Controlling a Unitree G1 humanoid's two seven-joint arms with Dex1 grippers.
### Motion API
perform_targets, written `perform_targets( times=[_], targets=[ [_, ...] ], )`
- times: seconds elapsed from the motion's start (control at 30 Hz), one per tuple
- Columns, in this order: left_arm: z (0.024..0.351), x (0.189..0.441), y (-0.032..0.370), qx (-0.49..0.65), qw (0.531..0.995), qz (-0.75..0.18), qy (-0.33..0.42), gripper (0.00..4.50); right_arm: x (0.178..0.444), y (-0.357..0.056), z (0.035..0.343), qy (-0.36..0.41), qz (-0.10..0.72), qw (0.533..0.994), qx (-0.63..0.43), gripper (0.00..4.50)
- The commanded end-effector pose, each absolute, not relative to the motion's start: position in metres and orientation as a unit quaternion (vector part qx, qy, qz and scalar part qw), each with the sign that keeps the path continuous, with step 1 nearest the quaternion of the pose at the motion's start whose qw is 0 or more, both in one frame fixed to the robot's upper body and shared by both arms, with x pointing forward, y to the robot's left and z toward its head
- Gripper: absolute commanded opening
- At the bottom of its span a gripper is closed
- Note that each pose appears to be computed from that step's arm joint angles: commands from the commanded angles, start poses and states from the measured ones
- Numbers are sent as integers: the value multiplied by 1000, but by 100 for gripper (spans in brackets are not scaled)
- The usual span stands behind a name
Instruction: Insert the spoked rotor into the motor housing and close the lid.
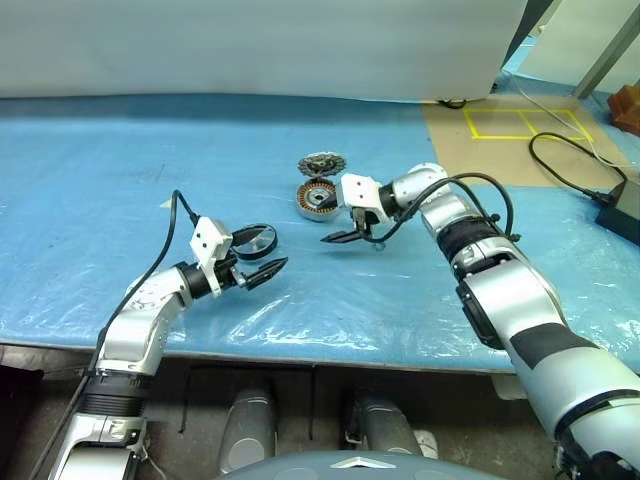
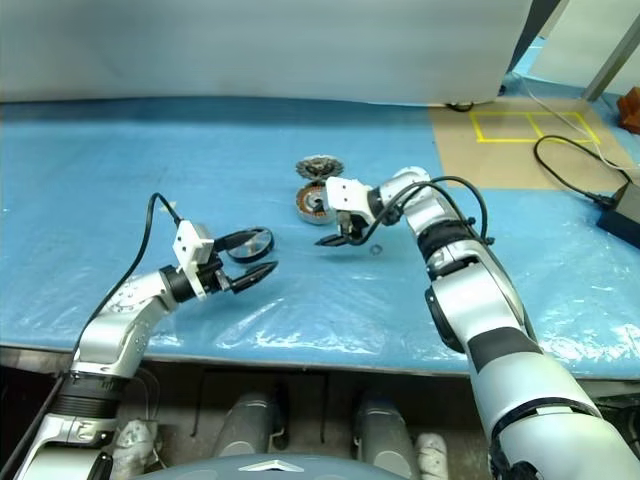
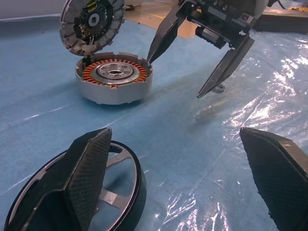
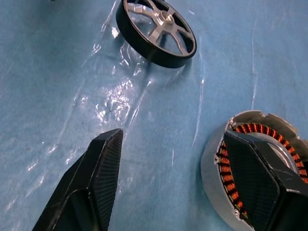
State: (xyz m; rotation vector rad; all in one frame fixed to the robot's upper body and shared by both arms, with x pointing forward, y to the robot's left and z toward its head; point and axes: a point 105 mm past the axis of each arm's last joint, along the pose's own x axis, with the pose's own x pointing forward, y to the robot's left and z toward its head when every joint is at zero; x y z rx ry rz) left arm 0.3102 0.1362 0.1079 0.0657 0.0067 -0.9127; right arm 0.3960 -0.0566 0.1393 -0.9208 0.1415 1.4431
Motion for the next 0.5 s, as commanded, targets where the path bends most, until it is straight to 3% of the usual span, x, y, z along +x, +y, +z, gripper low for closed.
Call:
perform_targets(
  times=[0.03, 0.5],
  targets=[
    [119, 306, 135, 37, 898, -438, -22, 450, 402, -50, 157, 49, 626, 653, -423, 353],
    [113, 302, 123, 22, 896, -442, -22, 450, 427, -48, 148, 83, 532, 702, -466, 353]
  ],
)
